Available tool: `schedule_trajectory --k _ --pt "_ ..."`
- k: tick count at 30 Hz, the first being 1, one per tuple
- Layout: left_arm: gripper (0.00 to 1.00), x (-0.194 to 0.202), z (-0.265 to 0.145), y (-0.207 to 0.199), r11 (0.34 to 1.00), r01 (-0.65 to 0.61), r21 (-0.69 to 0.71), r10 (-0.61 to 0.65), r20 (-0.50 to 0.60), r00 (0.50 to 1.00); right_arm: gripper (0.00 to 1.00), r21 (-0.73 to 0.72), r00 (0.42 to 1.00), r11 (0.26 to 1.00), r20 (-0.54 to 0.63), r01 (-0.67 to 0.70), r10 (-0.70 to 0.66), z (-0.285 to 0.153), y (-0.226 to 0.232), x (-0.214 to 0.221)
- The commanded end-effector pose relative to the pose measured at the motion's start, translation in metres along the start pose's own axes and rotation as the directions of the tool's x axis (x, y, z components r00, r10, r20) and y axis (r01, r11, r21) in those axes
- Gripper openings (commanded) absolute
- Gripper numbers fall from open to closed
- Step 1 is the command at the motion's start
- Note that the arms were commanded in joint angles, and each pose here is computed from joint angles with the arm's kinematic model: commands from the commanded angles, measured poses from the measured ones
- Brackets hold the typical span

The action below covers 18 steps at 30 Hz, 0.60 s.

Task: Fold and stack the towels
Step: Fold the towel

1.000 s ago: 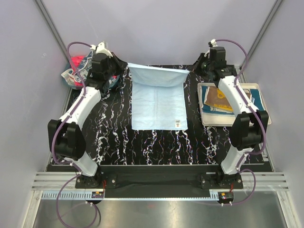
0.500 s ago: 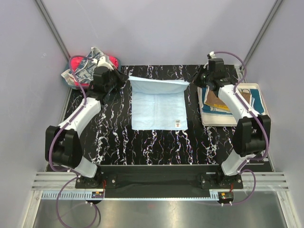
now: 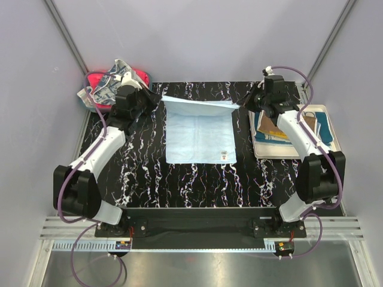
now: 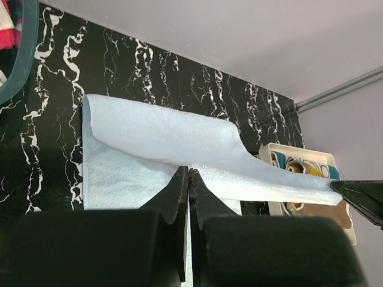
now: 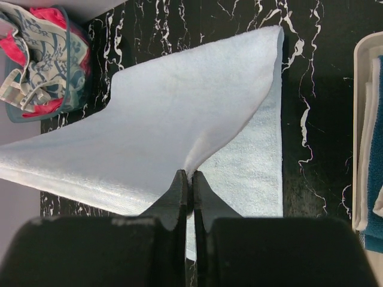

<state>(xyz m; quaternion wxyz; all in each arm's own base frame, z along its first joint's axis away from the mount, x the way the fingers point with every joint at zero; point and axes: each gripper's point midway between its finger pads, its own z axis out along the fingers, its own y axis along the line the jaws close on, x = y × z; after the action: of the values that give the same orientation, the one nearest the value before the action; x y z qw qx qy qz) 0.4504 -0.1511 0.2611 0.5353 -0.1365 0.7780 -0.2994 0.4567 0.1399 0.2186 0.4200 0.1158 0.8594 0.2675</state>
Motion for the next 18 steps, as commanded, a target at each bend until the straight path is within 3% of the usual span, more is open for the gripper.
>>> schedule_trajectory --k 1,18 --pt "0.00 -0.034 -0.018 -0.016 0.999 -0.030 0.029 0.027 0.125 0.992 0.00 -0.030 0.997 0.999 0.068 0.040 -0.038 -0.023 0.017 -0.017" --pt "0.00 0.080 -0.038 0.032 1.000 -0.005 -0.029 0.003 -0.043 0.999 0.00 0.035 0.991 0.999 -0.132 -0.014 0.018 -0.008 -0.027 0.082"
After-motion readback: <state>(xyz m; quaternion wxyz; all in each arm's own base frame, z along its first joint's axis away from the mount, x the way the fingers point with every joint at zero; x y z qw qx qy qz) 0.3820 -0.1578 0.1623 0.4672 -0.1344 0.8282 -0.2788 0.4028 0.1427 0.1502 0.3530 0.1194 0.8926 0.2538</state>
